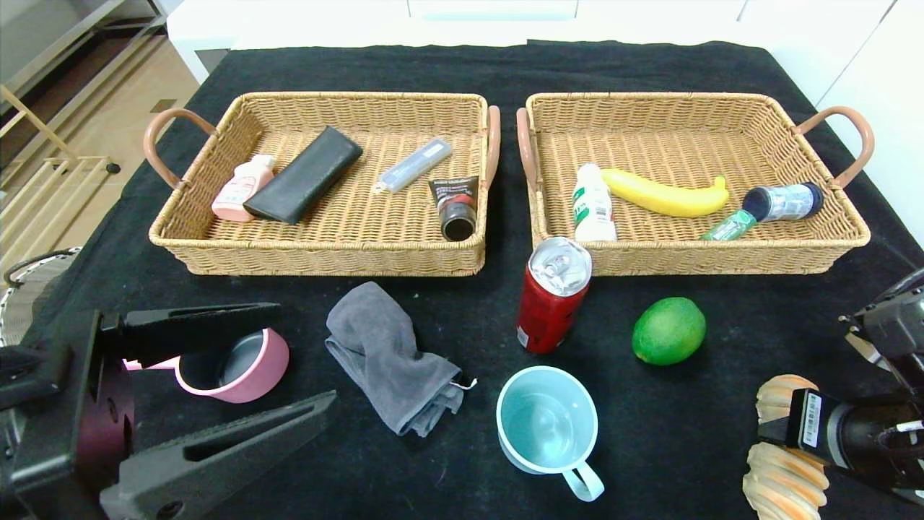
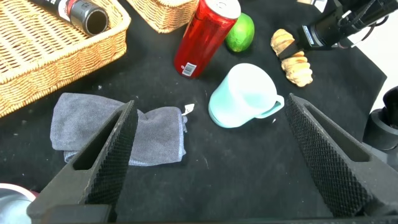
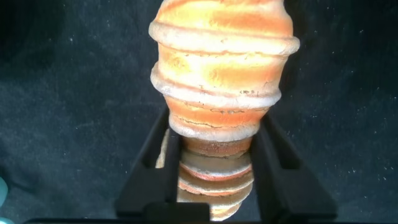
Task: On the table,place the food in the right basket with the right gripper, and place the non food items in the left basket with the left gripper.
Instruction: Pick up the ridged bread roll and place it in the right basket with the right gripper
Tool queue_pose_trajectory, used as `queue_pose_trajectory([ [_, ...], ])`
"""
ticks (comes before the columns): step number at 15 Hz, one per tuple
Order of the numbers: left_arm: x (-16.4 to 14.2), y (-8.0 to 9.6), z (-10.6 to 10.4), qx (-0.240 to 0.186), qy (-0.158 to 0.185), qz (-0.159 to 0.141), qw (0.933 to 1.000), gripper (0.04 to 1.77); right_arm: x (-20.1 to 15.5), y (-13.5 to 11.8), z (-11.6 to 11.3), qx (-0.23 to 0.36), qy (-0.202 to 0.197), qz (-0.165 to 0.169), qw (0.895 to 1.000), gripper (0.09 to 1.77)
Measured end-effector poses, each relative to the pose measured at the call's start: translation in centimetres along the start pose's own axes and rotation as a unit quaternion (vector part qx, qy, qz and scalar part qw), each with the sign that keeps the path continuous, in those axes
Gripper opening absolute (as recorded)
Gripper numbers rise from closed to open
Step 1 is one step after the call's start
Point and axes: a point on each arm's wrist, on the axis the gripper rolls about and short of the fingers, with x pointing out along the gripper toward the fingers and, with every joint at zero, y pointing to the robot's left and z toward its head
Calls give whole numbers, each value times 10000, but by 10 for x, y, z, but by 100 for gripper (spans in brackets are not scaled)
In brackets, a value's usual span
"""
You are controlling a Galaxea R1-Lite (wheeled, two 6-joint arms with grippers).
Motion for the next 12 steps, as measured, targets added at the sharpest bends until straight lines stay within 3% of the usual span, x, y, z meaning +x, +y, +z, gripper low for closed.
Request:
queue_pose_trajectory([
  [12, 0, 0, -1, 6, 6, -6, 10000, 172, 3, 0, -2, -24, 55, -21, 10000, 70],
])
